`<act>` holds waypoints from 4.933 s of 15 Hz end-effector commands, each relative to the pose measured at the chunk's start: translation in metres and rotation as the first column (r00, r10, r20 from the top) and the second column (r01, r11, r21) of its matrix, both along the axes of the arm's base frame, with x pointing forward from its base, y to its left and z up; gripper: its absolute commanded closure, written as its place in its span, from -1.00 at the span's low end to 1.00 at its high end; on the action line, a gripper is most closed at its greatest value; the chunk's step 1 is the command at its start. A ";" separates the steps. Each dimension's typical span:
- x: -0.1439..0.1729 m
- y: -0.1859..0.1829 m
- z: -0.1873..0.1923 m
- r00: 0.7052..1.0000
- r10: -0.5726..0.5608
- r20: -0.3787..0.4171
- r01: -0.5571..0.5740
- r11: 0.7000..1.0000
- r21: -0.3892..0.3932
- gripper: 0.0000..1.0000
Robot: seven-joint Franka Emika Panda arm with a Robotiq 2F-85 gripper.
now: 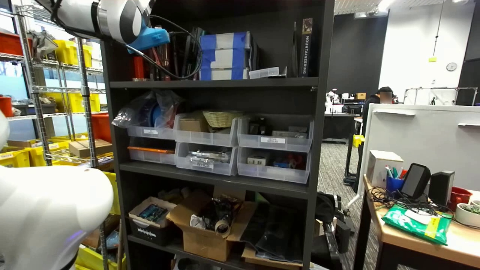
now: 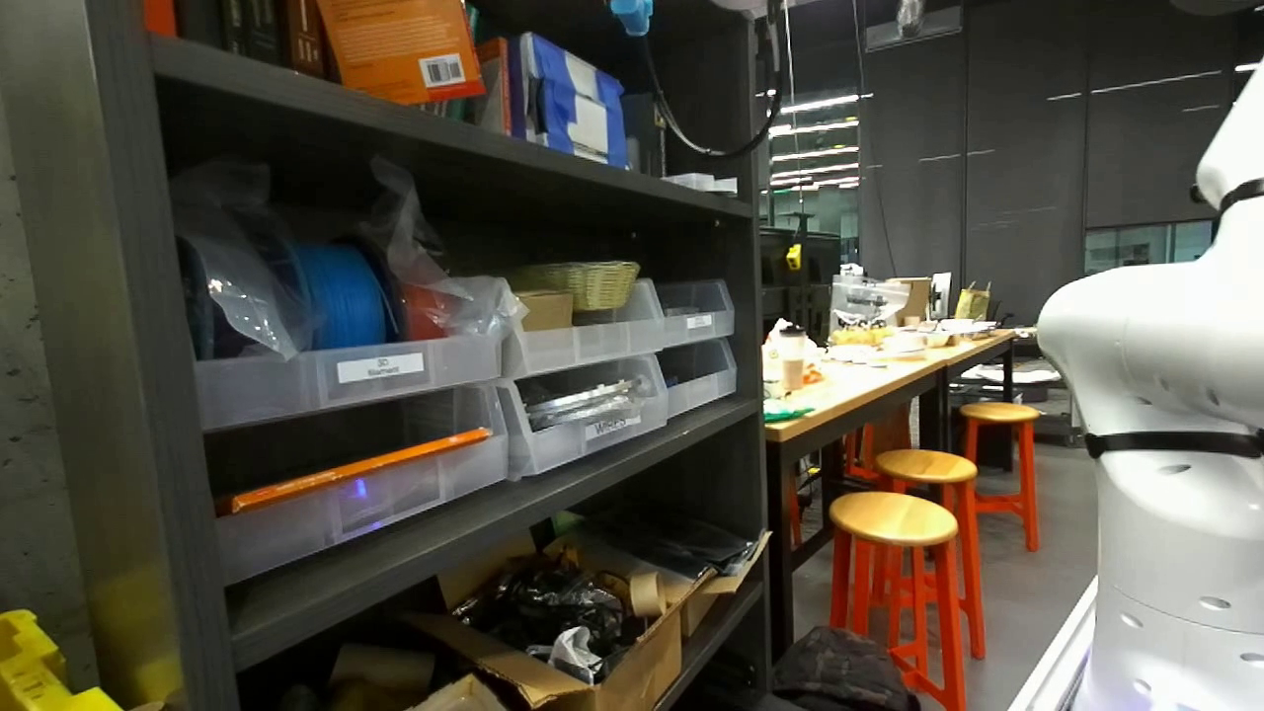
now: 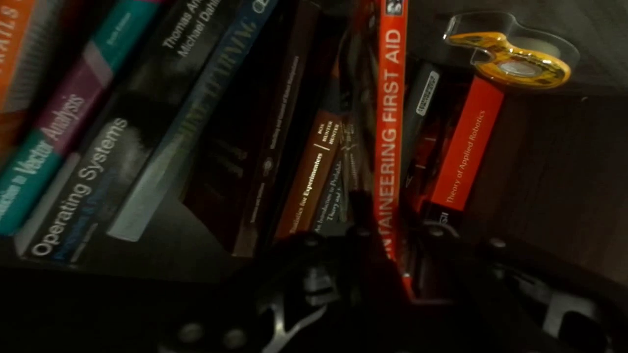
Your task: Put the orange book on top of the stacked white boxes on the top shelf.
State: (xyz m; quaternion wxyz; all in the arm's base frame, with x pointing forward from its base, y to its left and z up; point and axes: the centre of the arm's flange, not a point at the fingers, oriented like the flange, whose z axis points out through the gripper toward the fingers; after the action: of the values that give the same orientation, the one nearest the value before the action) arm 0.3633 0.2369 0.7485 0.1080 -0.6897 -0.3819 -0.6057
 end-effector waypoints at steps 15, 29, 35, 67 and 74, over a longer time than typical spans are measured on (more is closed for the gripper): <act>-0.094 -0.083 0.057 0.987 -0.124 0.105 0.153 0.926 -0.344 0.93; -0.088 -0.096 0.081 0.903 -0.225 0.366 0.414 0.683 -0.602 0.93; -0.103 -0.091 0.102 0.837 -0.264 0.480 0.536 0.575 -0.618 0.93; 0.006 -0.103 0.081 0.694 -0.333 0.638 0.718 0.376 -0.586 0.93; 0.027 -0.099 0.078 0.701 -0.353 0.619 0.710 0.418 -0.566 0.93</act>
State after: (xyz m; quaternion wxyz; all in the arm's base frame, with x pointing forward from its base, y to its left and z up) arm 0.3777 0.1334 0.8167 -0.4867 -0.6150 -0.3774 -0.4924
